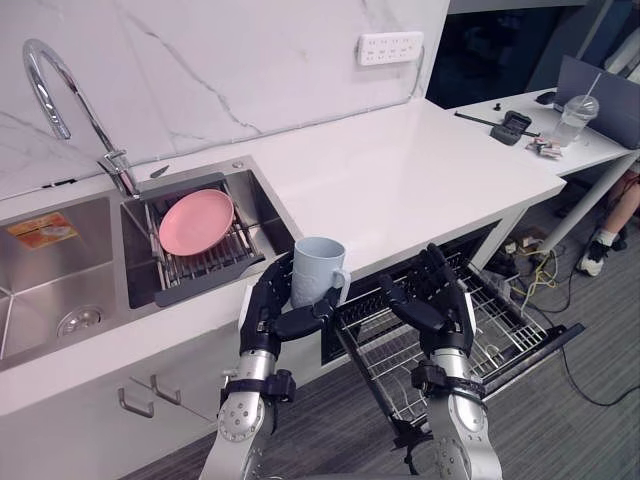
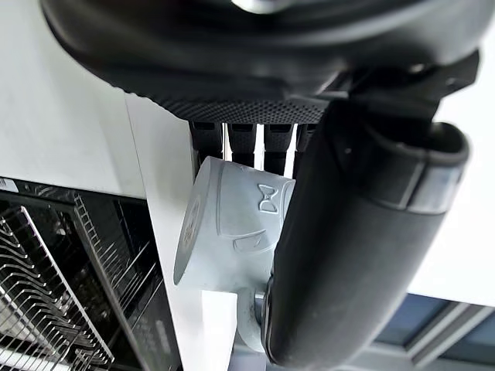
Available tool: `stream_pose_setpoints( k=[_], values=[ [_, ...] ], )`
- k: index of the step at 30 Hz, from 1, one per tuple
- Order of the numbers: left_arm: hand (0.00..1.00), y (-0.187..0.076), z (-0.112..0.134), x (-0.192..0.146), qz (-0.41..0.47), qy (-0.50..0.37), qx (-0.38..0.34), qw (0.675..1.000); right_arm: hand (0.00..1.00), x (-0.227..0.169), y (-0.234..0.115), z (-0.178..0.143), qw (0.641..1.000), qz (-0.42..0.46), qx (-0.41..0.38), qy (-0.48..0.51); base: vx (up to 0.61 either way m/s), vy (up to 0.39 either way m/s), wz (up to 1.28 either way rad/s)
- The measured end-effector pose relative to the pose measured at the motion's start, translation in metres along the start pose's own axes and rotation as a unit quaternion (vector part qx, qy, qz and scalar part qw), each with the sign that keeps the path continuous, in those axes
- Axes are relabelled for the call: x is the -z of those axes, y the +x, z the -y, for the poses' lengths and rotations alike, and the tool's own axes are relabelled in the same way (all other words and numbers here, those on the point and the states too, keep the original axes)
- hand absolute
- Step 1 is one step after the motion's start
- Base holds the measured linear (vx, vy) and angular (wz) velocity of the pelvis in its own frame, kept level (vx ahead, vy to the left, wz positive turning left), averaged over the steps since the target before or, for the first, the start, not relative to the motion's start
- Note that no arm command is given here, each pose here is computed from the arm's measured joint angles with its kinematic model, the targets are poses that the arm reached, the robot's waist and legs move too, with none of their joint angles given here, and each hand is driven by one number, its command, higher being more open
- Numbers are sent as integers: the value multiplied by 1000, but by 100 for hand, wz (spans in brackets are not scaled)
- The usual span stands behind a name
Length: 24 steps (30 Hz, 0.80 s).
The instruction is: Walk over to the sink, pick up the cup, carry it to the dishwasher, place the cup inside the dishwasher, then close the dishwasher door
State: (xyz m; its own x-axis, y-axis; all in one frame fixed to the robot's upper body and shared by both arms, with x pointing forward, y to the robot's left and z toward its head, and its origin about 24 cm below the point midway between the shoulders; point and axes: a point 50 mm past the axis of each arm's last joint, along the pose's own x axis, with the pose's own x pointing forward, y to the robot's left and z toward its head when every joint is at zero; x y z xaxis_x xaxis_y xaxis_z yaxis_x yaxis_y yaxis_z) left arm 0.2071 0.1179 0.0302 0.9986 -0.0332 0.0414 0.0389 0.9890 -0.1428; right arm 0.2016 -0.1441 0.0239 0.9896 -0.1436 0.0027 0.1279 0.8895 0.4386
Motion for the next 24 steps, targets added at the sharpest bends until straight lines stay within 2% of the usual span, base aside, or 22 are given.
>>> stream_pose_setpoints(
  k=[7, 13, 24],
  values=[
    [30, 19, 0, -5, 13, 21, 2, 1000, 90, 2, -2, -23, 997, -7, -75, 35, -53, 35, -16],
    [30, 33, -5, -19, 45, 24, -16, 999, 90, 1, -2, -22, 995, -9, -94, 36, -35, 8, -5],
    [30, 35, -6, -21, 48, 23, -18, 998, 90, 3, -3, -34, 990, -18, -137, 31, -3, 1, 0]
  ],
)
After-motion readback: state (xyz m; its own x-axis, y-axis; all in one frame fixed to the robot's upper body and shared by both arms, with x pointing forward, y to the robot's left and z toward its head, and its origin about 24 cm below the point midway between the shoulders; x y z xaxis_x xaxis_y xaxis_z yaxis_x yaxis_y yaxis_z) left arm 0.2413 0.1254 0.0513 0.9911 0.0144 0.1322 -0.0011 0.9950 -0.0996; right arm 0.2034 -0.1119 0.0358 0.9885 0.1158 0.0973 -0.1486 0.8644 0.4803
